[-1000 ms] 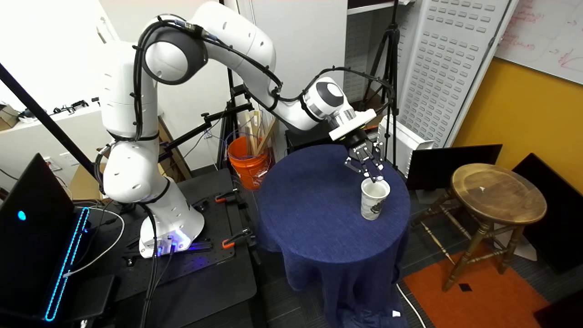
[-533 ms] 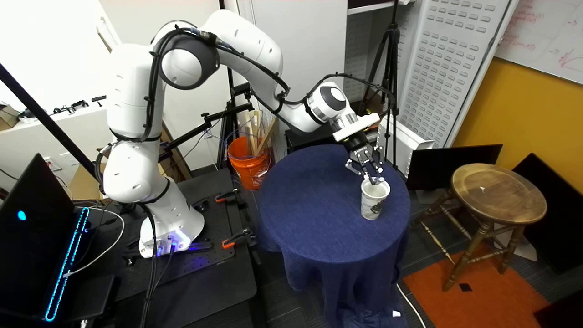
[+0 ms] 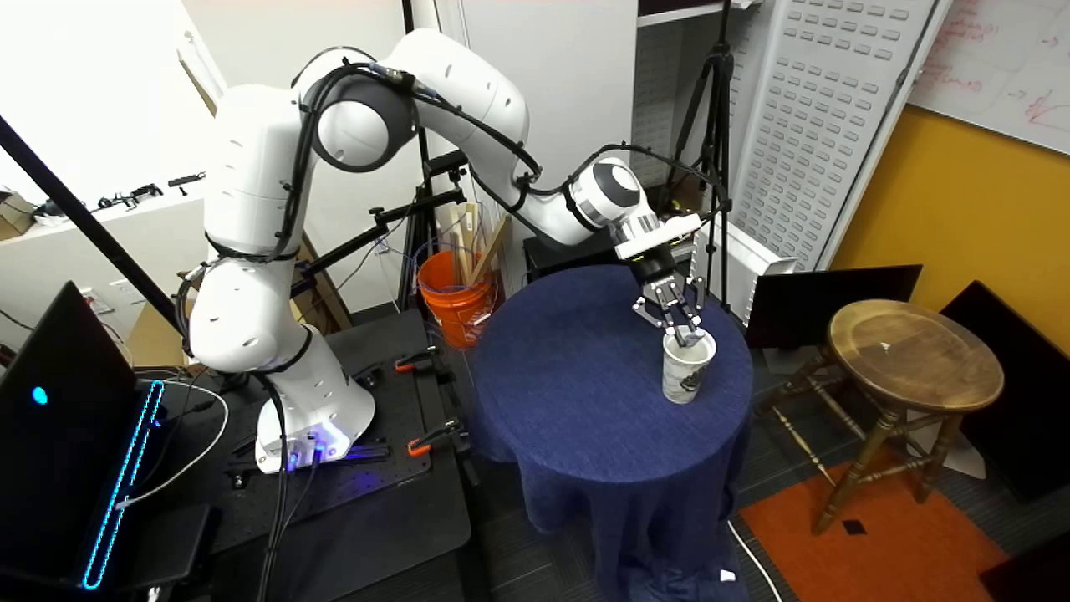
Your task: Pick the marker and put it in the cup
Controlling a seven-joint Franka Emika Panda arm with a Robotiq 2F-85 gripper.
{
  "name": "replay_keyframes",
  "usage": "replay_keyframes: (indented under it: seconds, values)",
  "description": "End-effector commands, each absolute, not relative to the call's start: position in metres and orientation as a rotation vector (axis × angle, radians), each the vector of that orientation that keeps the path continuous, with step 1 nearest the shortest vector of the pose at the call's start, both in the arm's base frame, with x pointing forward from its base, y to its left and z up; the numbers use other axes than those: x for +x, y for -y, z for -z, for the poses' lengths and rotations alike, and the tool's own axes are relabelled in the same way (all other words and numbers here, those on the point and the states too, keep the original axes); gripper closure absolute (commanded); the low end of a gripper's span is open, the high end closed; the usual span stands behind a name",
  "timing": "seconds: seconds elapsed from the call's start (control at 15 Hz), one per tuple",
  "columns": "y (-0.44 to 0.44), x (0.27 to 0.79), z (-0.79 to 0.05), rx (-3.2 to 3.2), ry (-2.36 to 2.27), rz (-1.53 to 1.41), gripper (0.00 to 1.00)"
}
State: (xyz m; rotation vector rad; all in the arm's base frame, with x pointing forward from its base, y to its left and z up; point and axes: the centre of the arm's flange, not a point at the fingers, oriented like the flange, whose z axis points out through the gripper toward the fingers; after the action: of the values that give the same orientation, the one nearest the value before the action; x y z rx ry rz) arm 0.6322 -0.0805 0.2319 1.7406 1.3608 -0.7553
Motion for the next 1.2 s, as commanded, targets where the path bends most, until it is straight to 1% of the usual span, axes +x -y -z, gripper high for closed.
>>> replay_keyframes:
  seconds: [0.0, 0.6, 0.67, 0.8, 1.13]
  values:
    - [0.077, 0.649, -0.235, 1.707, -1.349, 0.831, 0.94]
    - [0.068, 0.663, -0.226, 1.662, -1.356, 0.881, 0.94]
    - [0.067, 0.664, -0.224, 1.662, -1.355, 0.88, 0.53]
    - [0.066, 0.666, -0.222, 1.66, -1.357, 0.878, 0.44]
    - [0.066, 0.67, -0.222, 1.666, -1.348, 0.87, 0.05]
